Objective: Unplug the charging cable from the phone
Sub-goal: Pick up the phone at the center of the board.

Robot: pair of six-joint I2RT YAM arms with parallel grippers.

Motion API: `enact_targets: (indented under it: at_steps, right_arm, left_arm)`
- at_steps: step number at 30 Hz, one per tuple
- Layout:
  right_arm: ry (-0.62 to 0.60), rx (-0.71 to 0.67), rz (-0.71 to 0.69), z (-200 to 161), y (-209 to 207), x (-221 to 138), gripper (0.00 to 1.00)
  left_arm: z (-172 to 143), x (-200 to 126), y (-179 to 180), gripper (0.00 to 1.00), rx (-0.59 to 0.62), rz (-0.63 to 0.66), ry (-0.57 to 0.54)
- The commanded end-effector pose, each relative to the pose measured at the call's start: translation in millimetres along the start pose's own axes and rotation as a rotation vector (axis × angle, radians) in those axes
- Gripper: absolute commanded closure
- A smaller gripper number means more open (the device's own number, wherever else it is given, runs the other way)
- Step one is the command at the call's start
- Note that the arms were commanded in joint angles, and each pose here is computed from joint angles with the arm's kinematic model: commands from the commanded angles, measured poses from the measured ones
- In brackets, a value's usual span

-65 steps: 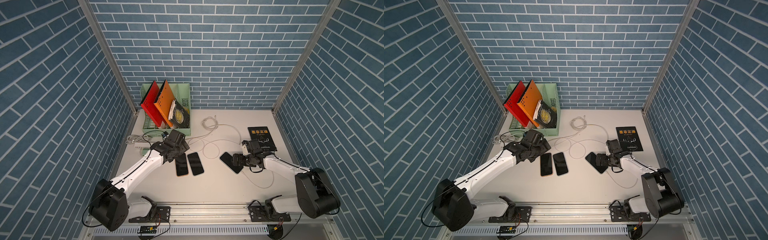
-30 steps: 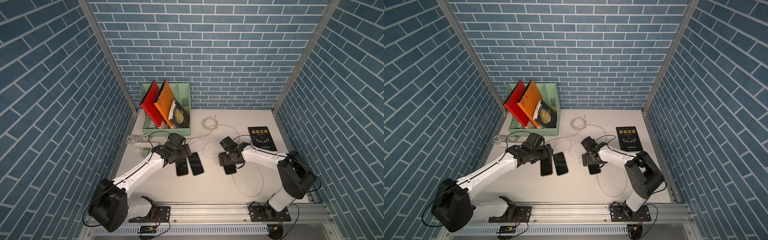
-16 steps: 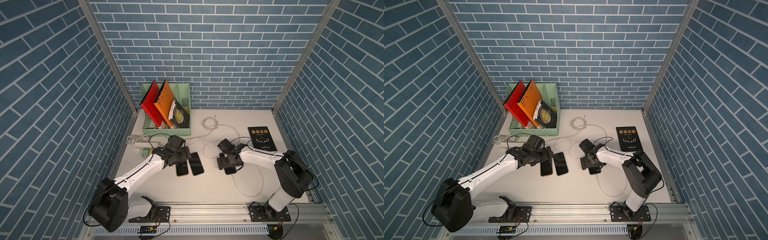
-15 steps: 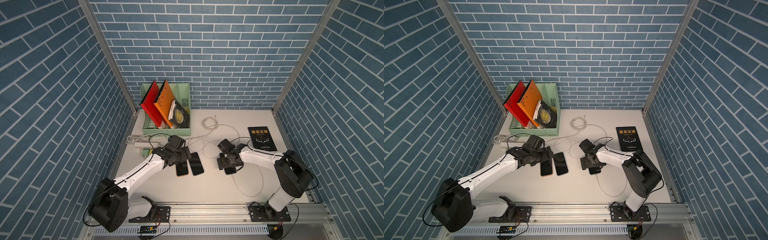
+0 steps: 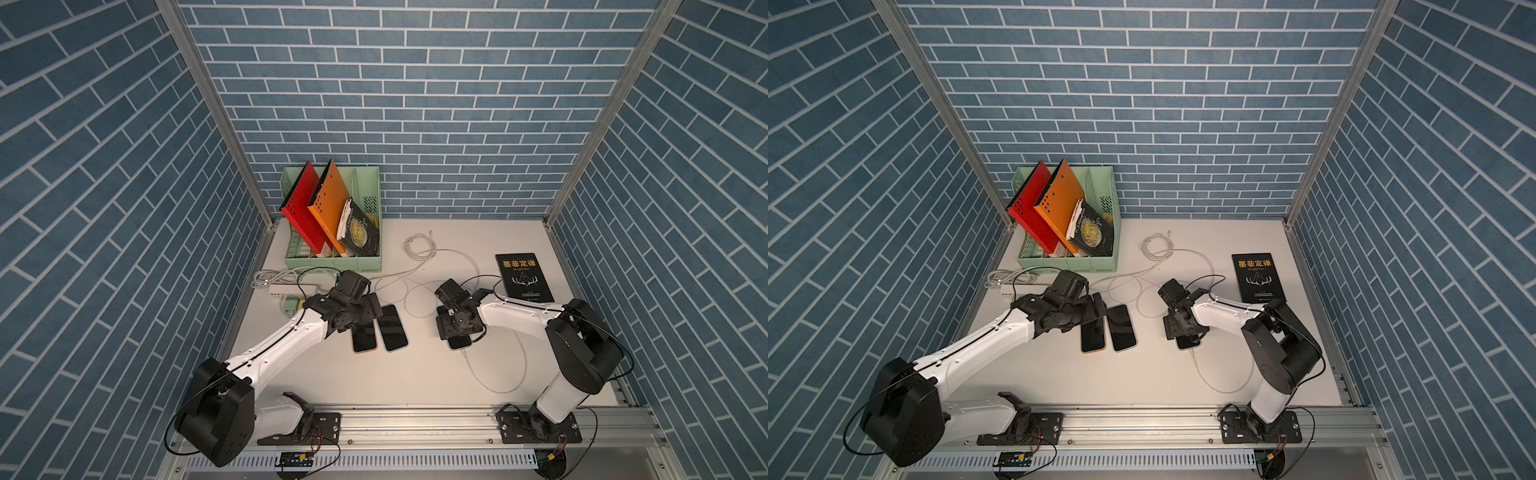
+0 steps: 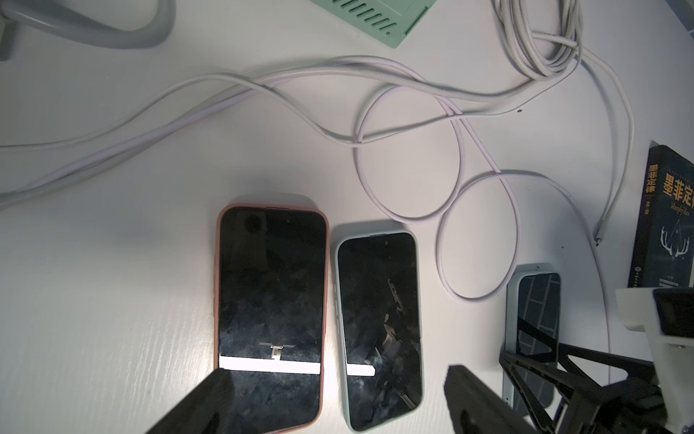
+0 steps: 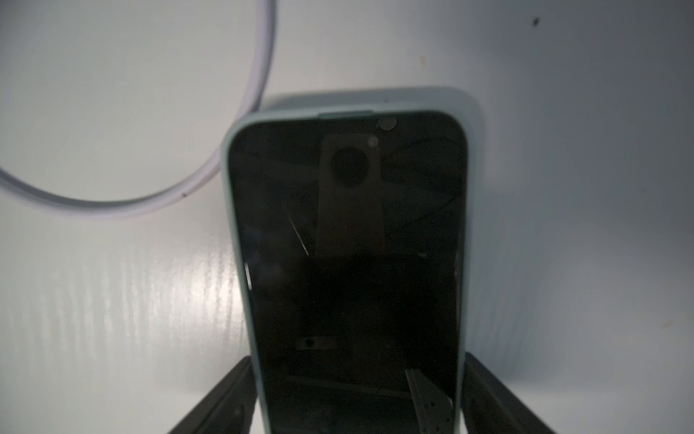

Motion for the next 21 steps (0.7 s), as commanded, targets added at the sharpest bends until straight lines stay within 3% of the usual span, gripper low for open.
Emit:
enact_targets:
  at_steps: [1,3,10,11,21]
  right_arm:
    - [0.032,-0.016,-0.03,-11,-4,10,0.22]
    - [0.033,-0.014,-0.028,-11,-4,11,0.3]
    - [0.029,-0.015,-0.021,-10,-4,11,0.79]
    - [0.02,-0.012,-0.02,-9,-4,9,0.82]
    - [-0.122,0.079,0.035,17,-18,-28,0.86]
  left_arm:
    - [-3,1,1,0.07,0.01,-0.003,0.007]
    - [-3,2,1,0.07,0.013,-0.004,0.01]
    - [-2,6,-2,0.07,0.015,-0.01,0.017]
    - [-2,6,-2,0.07,0.016,-0.01,0.018]
    - [1,8,-8,0.08,0.033,-0.026,0.023]
Point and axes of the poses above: each gripper's point midway between its finger pads, its own x axis out along the fingers, its own y axis along the line the jaws close on, z = x × y, the point moved 6 cm from there along -x, back along the fingers, and after that the axes turned 1 degree about -x, right-handed, at the moved point
